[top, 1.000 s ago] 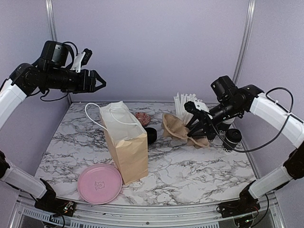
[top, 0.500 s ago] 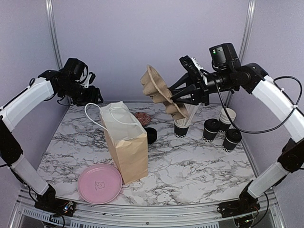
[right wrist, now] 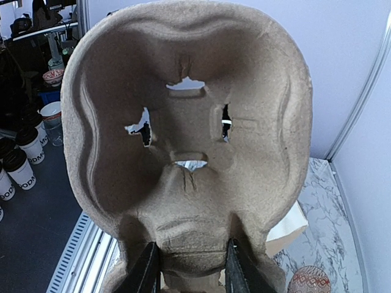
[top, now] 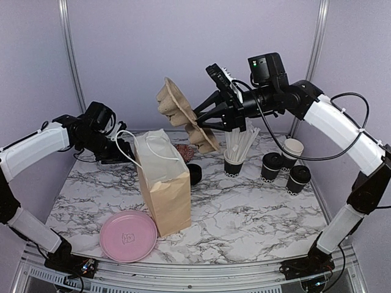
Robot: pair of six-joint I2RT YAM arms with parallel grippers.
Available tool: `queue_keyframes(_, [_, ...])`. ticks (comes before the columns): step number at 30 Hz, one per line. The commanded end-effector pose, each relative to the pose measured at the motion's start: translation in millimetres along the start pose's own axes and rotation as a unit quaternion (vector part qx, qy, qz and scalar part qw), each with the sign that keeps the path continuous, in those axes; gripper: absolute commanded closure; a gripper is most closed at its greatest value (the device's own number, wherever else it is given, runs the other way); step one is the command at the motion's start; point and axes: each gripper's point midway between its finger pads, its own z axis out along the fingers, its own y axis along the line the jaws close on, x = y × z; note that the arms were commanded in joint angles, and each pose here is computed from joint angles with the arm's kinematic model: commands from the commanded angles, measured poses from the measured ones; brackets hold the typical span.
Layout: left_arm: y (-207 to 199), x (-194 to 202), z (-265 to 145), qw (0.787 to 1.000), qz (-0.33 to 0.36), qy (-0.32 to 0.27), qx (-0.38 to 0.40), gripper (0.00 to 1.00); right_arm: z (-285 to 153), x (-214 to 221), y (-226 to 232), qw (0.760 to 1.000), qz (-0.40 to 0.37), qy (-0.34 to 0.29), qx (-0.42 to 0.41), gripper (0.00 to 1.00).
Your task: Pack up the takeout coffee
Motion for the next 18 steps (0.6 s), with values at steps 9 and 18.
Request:
queue_keyframes(9, [-68.1, 9.2, -10.3, 0.996, 0.029, -0.037, 0.072, 0.39, 8.6, -29.4, -13.8, 0.999, 0.012, -0.027, 0.036, 0.68])
queue_keyframes(18, [-39.9, 56.9, -27.2, 0.998, -0.005, -0.041, 0.044, 0.58, -2.9, -30.2, -8.0, 0.998, 0.004, -0.014, 0.054, 0.68])
